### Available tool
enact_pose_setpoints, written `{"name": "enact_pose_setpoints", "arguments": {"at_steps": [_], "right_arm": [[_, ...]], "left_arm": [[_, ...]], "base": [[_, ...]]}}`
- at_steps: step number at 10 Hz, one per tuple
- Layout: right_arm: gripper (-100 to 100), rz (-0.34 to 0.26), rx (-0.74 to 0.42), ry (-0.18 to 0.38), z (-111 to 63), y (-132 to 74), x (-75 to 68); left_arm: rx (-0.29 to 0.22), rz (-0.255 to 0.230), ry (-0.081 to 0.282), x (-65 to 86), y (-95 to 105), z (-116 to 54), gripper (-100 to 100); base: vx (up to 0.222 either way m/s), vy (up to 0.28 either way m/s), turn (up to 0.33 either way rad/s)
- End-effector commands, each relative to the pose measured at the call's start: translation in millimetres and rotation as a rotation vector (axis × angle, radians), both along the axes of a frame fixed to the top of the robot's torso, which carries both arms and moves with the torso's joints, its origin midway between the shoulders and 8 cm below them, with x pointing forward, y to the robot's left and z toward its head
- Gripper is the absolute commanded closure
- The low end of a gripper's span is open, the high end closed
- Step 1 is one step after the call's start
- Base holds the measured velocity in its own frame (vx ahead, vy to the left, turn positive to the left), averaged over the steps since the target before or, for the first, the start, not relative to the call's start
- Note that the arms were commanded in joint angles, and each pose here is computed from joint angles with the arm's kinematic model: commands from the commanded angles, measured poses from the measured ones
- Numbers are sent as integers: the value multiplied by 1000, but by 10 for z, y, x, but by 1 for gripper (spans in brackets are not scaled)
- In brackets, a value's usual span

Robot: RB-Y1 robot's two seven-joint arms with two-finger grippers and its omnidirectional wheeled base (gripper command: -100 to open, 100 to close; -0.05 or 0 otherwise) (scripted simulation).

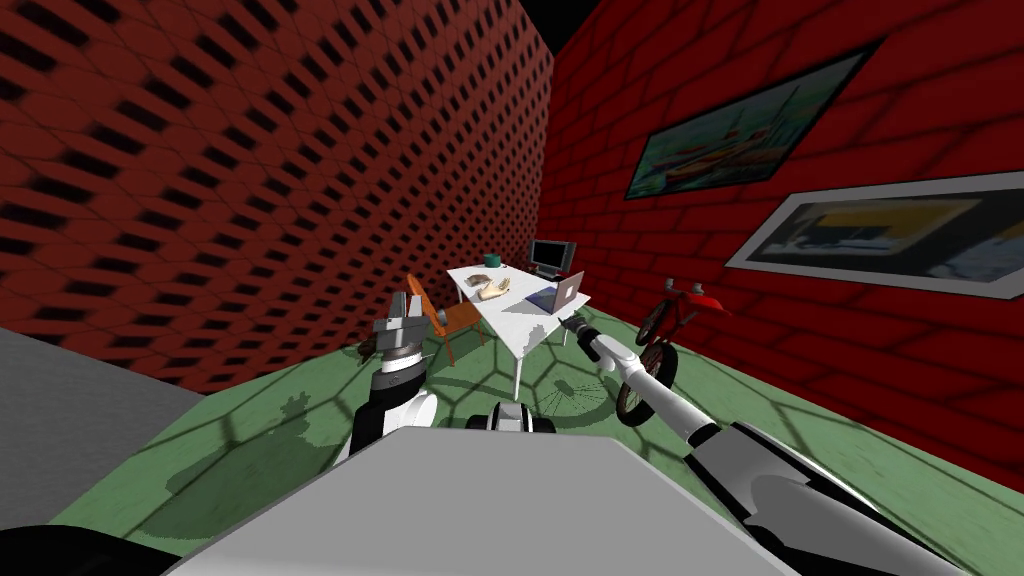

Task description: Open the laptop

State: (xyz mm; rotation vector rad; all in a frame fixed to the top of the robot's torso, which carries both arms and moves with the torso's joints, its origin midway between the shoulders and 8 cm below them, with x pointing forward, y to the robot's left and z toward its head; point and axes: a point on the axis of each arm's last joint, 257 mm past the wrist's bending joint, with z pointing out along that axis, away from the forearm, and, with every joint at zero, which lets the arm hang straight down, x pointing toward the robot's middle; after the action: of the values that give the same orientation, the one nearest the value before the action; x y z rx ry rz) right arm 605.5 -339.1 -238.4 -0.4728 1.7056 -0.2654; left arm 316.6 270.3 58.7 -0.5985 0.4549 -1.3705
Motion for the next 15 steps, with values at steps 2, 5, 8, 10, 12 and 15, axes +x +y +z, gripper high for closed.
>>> {"name": "enact_pose_setpoints", "arguments": {"at_steps": [2, 5, 8, 10, 12, 15], "right_arm": [[-100, -80, -229, -52, 373, -644, 226], [-100, -103, -278, -65, 489, -802, 279], [-100, -161, -434, -101, 843, -1214, 389], [-100, -193, -508, -118, 1048, -1429, 425], [-100, -216, -559, -130, 1199, -1576, 441], [-100, -226, -582, -135, 1268, -1640, 446]], "left_arm": [[0, 0, 0, 0, 0, 0, 0], [0, 0, 0, 0, 0, 0, 0], [0, 0, 0, 0, 0, 0, 0], [0, 0, 0, 0, 0, 0, 0], [0, 0, 0, 0, 0, 0, 0], [0, 0, 0, 0, 0, 0, 0]], "base": [[-2, 143, 92], [9, 83, 47], [19, 91, 80], [36, 89, 55], [40, 78, 53], [61, 47, 35]]}}
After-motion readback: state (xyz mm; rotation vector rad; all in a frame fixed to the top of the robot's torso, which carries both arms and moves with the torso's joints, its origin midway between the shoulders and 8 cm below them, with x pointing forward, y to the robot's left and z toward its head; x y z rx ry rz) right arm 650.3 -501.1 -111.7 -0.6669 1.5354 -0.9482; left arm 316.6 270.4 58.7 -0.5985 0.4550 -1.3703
